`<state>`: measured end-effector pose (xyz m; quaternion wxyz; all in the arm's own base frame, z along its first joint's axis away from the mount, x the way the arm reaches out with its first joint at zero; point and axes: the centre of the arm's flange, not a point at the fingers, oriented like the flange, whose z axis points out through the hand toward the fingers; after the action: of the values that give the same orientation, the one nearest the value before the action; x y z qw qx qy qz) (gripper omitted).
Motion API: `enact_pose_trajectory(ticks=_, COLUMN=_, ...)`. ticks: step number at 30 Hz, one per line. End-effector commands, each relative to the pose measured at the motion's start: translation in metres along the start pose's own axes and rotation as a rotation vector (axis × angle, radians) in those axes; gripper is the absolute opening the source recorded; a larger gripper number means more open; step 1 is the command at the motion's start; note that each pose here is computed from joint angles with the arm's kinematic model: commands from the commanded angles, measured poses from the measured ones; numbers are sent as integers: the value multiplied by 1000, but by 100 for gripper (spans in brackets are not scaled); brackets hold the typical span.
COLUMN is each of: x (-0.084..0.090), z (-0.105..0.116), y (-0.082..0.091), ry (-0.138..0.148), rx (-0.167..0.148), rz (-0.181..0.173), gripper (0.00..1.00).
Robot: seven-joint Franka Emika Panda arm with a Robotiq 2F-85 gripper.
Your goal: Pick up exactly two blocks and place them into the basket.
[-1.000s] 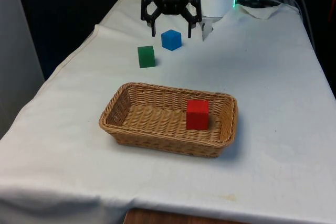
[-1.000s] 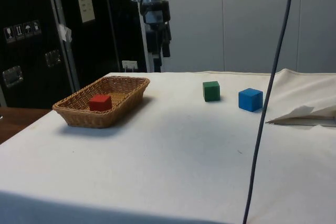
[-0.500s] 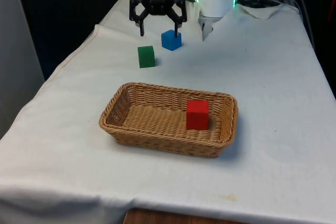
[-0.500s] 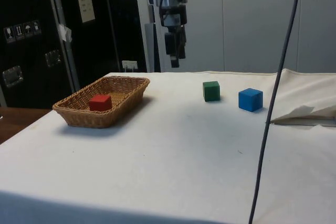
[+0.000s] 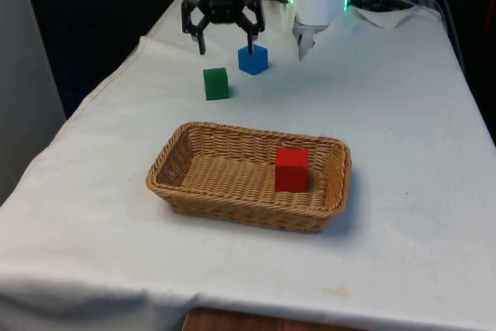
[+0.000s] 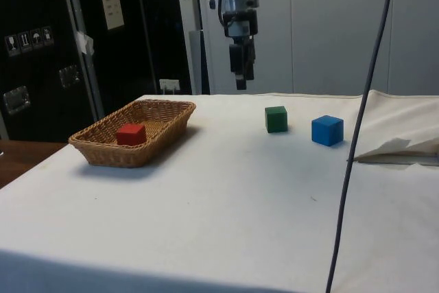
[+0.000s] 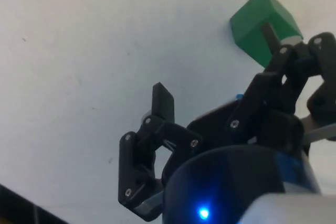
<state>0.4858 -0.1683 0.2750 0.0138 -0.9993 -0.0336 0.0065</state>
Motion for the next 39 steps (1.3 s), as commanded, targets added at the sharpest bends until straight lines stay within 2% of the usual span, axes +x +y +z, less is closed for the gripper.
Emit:
enact_pose_trajectory(ticks=1, x=-3, z=-1, y=1, ry=19, rx=13, rz=0, gripper=100)
enact_pose_trajectory(ticks=4, x=-7, z=0, y=4, ry=32, rx=35, rz=-1, gripper=100)
enact_pose_trajectory(ticks=5, x=-5, z=2, y=5, ry=14, rx=29, rz=1, gripper=100)
enact_pose_trajectory(ticks=6, x=-9, z=0, y=5, ry=34, rx=42, rz=0, gripper=100)
enact_pose_trajectory(ticks=7, x=-12, z=1, y=7, ry=41, rx=55, rz=-1, gripper=100)
enact_pose_trajectory(ticks=13, x=-24, z=3, y=13, ry=58, rx=75, rz=-5, gripper=100)
enact_pose_trajectory(ticks=14, x=-21, z=5, y=12, ry=40, rx=76, rz=-3, gripper=100)
enact_pose_trajectory(ticks=15, x=-27, z=3, y=13, ry=59, rx=75, rz=-7, gripper=100)
enact_pose_trajectory(ticks=21, x=-39, z=2, y=17, ry=87, rx=69, rz=-32, gripper=100)
enact_pose_trajectory(ticks=22, x=-38, z=2, y=17, ry=77, rx=78, rz=-26, gripper=100)
enact_pose_trajectory(ticks=23, x=-40, z=3, y=18, ry=89, rx=68, rz=-34, gripper=100)
enact_pose_trajectory(ticks=26, x=-41, z=7, y=17, ry=92, rx=61, rz=-51, gripper=100)
enact_pose_trajectory(ticks=29, x=-42, z=11, y=17, ry=91, rx=54, rz=-72, gripper=100)
enact_pose_trajectory(ticks=30, x=-43, z=12, y=18, ry=78, rx=54, rz=-72, gripper=100)
enact_pose_trajectory(ticks=31, x=-43, z=14, y=17, ry=88, rx=49, rz=-85, gripper=100)
enact_pose_trajectory(ticks=35, x=-43, z=19, y=19, ry=81, rx=37, rz=-113, gripper=100)
enact_pose_trajectory(ticks=38, x=-44, z=24, y=21, ry=72, rx=25, rz=-135, gripper=100)
enact_pose_trajectory(ticks=39, x=-44, z=24, y=21, ry=60, rx=28, rz=-130, gripper=100)
